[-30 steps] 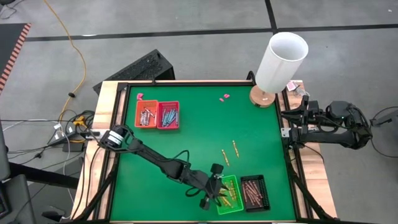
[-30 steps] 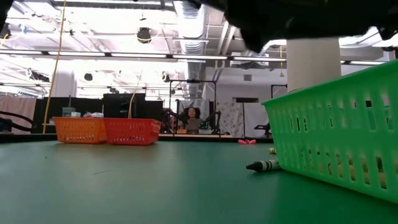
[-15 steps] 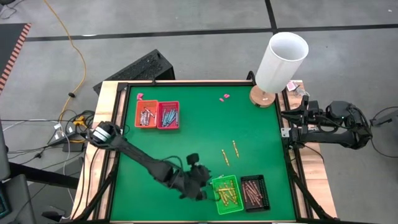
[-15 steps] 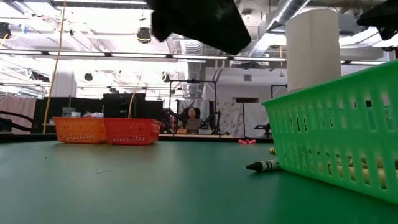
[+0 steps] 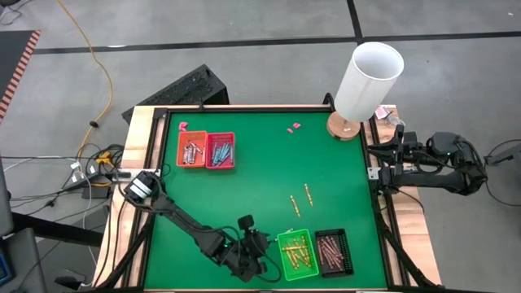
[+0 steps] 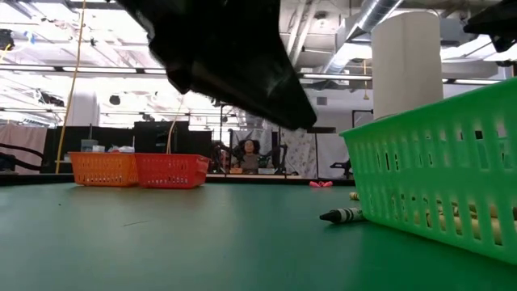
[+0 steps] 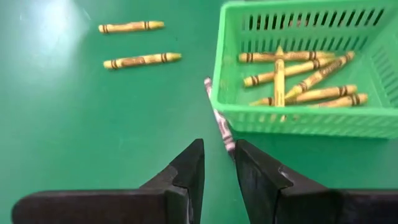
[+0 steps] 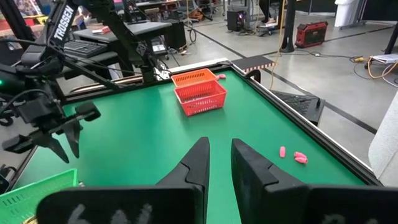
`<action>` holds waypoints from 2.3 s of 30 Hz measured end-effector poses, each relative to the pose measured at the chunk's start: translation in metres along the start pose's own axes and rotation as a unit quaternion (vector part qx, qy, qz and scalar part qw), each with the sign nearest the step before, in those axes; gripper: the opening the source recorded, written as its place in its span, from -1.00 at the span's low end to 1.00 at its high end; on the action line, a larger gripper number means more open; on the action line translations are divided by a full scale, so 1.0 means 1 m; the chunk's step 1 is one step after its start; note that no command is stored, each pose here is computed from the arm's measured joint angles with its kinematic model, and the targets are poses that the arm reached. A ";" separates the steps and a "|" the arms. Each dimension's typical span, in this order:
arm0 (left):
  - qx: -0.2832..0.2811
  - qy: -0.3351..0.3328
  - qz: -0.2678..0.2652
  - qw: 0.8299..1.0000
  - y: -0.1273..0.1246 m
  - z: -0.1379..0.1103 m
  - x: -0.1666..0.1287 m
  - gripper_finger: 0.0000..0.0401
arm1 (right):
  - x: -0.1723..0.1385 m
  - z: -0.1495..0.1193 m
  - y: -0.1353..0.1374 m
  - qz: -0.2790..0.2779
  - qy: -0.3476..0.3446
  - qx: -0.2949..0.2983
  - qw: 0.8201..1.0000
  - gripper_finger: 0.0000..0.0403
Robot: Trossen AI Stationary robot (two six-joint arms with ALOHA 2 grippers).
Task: Sort crayons
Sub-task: Put the black crayon into the orange bin
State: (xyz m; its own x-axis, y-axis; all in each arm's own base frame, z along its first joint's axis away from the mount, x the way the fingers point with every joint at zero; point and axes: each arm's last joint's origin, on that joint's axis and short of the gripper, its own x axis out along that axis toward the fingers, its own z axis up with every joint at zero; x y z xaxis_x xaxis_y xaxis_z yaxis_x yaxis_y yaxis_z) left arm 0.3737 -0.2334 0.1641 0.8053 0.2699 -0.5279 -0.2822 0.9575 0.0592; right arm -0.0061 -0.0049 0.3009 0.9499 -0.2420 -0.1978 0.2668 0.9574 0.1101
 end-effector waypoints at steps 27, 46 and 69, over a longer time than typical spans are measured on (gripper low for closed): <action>-0.042 0.034 -0.019 0.998 0.004 -0.033 0.000 -0.60 | 0.000 0.000 0.000 0.000 0.000 0.000 1.000 -0.66; -0.020 0.026 -0.026 0.999 0.003 -0.031 0.000 -0.39 | 0.000 0.000 0.000 0.000 0.000 0.000 1.000 -0.66; -0.007 -0.001 -0.044 0.999 0.008 -0.030 0.033 -0.22 | 0.000 0.000 0.000 0.000 0.001 0.000 1.000 -0.66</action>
State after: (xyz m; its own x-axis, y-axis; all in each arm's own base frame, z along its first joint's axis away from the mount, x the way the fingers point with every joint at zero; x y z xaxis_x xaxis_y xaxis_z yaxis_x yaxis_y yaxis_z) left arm 0.3826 -0.2198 0.1219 0.8287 0.1855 -0.5280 -0.2174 0.9761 0.0016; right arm -0.0057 -0.0049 0.3006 0.9496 -0.2416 -0.1999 0.2666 0.9576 0.1093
